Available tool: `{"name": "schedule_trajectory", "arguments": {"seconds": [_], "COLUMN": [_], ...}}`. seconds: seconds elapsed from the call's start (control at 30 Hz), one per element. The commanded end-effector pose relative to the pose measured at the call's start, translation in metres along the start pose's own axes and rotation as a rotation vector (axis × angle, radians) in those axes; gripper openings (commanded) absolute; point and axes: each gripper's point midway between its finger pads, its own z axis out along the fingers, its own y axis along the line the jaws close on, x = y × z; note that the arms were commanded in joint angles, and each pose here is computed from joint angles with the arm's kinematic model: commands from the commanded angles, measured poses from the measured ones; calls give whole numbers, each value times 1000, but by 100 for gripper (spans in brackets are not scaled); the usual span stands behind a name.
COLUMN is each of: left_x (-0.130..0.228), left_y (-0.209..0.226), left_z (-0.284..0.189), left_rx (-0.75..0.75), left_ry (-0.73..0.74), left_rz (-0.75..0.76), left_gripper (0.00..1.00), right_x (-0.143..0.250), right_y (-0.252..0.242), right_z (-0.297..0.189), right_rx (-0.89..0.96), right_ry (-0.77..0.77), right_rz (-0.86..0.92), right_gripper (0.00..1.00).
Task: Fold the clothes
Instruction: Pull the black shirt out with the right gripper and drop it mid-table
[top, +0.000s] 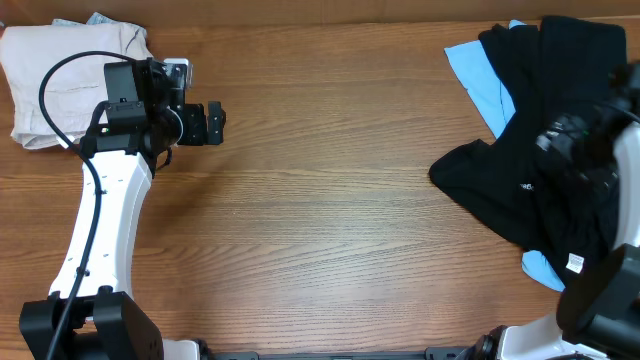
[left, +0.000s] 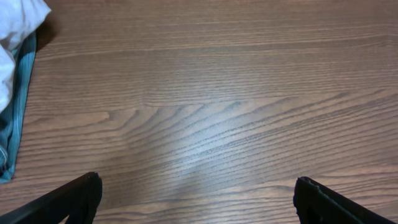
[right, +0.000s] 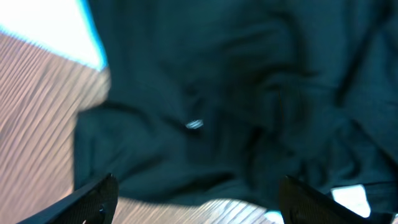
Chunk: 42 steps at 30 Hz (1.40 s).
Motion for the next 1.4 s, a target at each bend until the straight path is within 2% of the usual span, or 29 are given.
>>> {"name": "schedule_trajectory", "arguments": {"seconds": [0.0,0.13,0.33,0.43,0.47,0.57,0.6,0.67,0.7,0.9,1.07,1.2,1.27,1.37], "left_x": [-13,-13,-12,-12,-12,-12,-12,-12,-12,-13,-13,-14,-17,-22], "left_y": [3,4,4,4,4,4,4,4,4,4,4,4,4,5], "left_z": [-4,-2,-1,-1,-1,-1,-1,-1,-1,-1,-1,-1,-2,-5], "left_rx": [-3,-2,-2,-2,-2,-2,-2,-2,-1,-1,-1,-1,-3,-7], "left_ry": [-33,-32,-29,-29,-28,-28,-28,-29,-29,-34,-33,-39,-48,-60], "left_rz": [-16,-40,-41,-45,-45,-45,-45,-45,-46,-85,-86,-85,-83,-80], "left_gripper": [100,100,100,100,100,100,100,100,100,100,100,100,100,100], "right_x": [11,23,34,31,29,23,22,18,16,-4,-9,8,36,80], "right_y": [-35,-61,-80,-80,-79,-78,-78,-77,-75,-35,10,62,113,168], "right_z": [26,57,86,91,91,91,91,91,90,44,-29,-83,-107,-118], "right_rx": [21,-17,-10,-18,-21,-28,-30,-37,-44,-249,-448,-571,-642,-703], "right_ry": [64,109,101,79,70,47,43,29,24,26,8,-13,-20,14], "right_rz": [157,256,288,286,284,282,282,281,280,138,-36,-214,-373,-518], "right_gripper": [86,85,85,80,76,54,38,14,11,9,8,8,8,8]}}
